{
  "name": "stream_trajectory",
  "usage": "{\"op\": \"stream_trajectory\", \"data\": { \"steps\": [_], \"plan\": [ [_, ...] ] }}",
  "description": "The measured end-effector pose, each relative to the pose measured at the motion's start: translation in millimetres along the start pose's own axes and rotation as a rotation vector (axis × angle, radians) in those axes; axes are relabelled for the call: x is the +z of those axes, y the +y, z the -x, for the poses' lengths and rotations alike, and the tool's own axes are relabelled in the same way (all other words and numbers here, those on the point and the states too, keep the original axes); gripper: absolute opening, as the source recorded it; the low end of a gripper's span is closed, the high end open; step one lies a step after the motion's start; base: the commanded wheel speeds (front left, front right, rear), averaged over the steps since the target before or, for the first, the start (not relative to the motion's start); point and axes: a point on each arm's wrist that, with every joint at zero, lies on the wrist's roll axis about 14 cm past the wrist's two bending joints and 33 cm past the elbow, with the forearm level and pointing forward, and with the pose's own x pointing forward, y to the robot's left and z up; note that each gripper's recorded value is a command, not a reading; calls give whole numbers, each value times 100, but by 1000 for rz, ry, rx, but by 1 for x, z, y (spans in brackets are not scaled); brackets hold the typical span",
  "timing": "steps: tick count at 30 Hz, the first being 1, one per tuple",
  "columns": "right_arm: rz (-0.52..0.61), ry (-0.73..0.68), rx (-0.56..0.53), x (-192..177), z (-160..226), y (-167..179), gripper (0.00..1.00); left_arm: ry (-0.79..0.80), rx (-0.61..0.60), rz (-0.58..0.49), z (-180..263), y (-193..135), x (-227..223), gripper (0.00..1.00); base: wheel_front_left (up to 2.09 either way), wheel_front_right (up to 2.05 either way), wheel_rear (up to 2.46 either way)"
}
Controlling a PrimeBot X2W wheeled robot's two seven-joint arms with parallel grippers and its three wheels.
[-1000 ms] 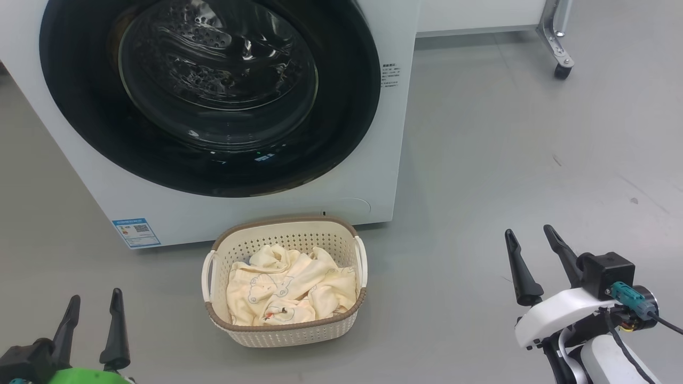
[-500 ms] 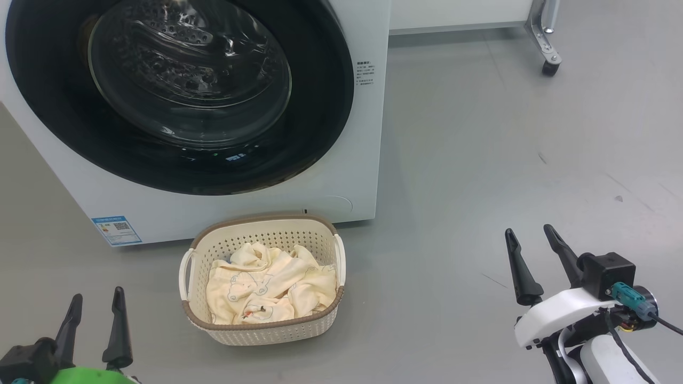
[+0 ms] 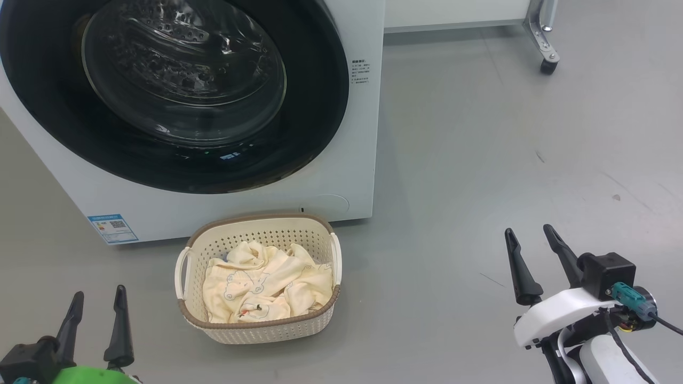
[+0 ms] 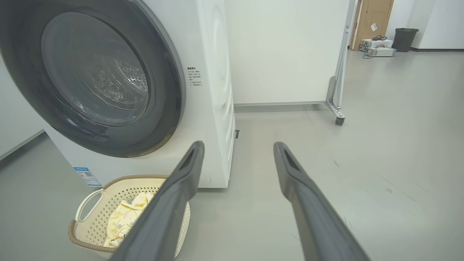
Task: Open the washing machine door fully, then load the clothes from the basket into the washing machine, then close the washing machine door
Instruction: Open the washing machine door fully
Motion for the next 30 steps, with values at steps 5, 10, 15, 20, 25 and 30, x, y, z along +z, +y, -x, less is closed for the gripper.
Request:
{"op": "stream_trajectory", "data": {
  "steps": [5, 10, 15, 20, 25, 30],
  "plan": [
    [-4, 2, 0, -1, 0, 1, 100, 2, -2, 0, 0, 0, -1, 100, 0, 0, 0],
    [-6, 4, 0, -2, -1, 1, 100, 1, 1, 1, -1, 1, 0, 100, 0, 0, 0],
    [-21, 2, 1, -2, -3, 3, 100, -4, -1, -4, -1, 0, 1, 100, 0, 0, 0],
    [-63, -45, -3, 13, -13, 5, 100, -10, -2, -2, -3, -2, 2, 100, 0, 0, 0],
    [-170, -109, -42, 31, -22, -2, 100, -5, -2, 4, -4, -2, 0, 100, 0, 0, 0],
    [-280, -162, -68, 45, -33, -6, 100, 8, 3, 7, -4, 0, -5, 100, 0, 0, 0]
  ]
}}
